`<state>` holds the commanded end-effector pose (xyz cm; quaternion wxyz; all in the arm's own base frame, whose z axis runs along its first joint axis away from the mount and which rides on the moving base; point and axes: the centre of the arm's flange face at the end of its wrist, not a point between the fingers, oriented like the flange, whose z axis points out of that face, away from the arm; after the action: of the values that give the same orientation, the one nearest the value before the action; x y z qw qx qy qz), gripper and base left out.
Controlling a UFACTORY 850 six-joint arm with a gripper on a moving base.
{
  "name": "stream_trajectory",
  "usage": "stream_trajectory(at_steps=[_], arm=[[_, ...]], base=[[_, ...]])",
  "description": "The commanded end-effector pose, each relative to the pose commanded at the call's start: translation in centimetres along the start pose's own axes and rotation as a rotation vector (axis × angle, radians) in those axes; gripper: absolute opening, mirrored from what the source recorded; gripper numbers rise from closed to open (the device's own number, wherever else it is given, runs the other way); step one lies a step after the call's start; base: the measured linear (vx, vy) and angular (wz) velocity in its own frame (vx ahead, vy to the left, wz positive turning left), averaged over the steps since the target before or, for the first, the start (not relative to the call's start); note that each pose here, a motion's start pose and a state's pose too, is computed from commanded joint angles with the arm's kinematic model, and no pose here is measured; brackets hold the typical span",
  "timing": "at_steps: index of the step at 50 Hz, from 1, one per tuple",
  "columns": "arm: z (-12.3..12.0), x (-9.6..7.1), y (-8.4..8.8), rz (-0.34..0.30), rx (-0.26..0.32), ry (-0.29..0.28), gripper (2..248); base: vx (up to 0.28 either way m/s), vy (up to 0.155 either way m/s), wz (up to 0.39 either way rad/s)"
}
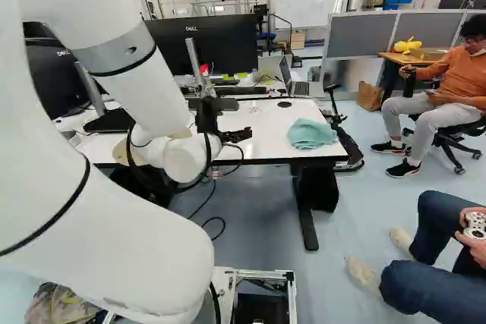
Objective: Clean the table with the green towel
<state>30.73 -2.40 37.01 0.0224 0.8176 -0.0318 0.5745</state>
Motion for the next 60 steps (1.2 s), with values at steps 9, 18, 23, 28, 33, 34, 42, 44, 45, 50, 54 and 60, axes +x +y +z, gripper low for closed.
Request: stream_trajectory(at_steps=[9,18,23,28,33,34,42,44,45,50,54,60], arm=[[0.8,0.3,1.1,0.012,-0.032,-0.002,247],[1.5,0.7,2.2,0.023,-0.064,-0.002,247],[1.8,1.2,2.8,0.029,-0.081,0.007,247],[2.0,1.7,3.5,0.034,-0.098,0.018,247],[2.2,2.3,4.1,0.039,-0.115,0.031,247],[2.2,2.4,4.2,0.040,-0.118,0.034,247],[2.6,3.4,5.3,0.048,-0.145,0.054,247],[2.7,3.7,5.6,0.050,-0.151,0.059,247],[2.7,3.8,5.7,0.050,-0.154,0.062,247],[3.0,4.5,6.4,0.054,-0.170,0.074,247],[3.3,5.0,6.9,0.057,-0.182,0.084,247],[3.7,5.8,7.7,0.061,-0.200,0.096,247]], base=[[0.000,0.000,0.000],[0.000,0.000,0.000],[0.000,0.000,0.000],[0.000,0.000,0.000],[0.000,0.000,0.000],[0.000,0.000,0.000],[0.000,0.000,0.000],[0.000,0.000,0.000],[0.000,0.000,0.000],[0.000,0.000,0.000],[0.000,0.000,0.000],[0.000,0.000,0.000]])
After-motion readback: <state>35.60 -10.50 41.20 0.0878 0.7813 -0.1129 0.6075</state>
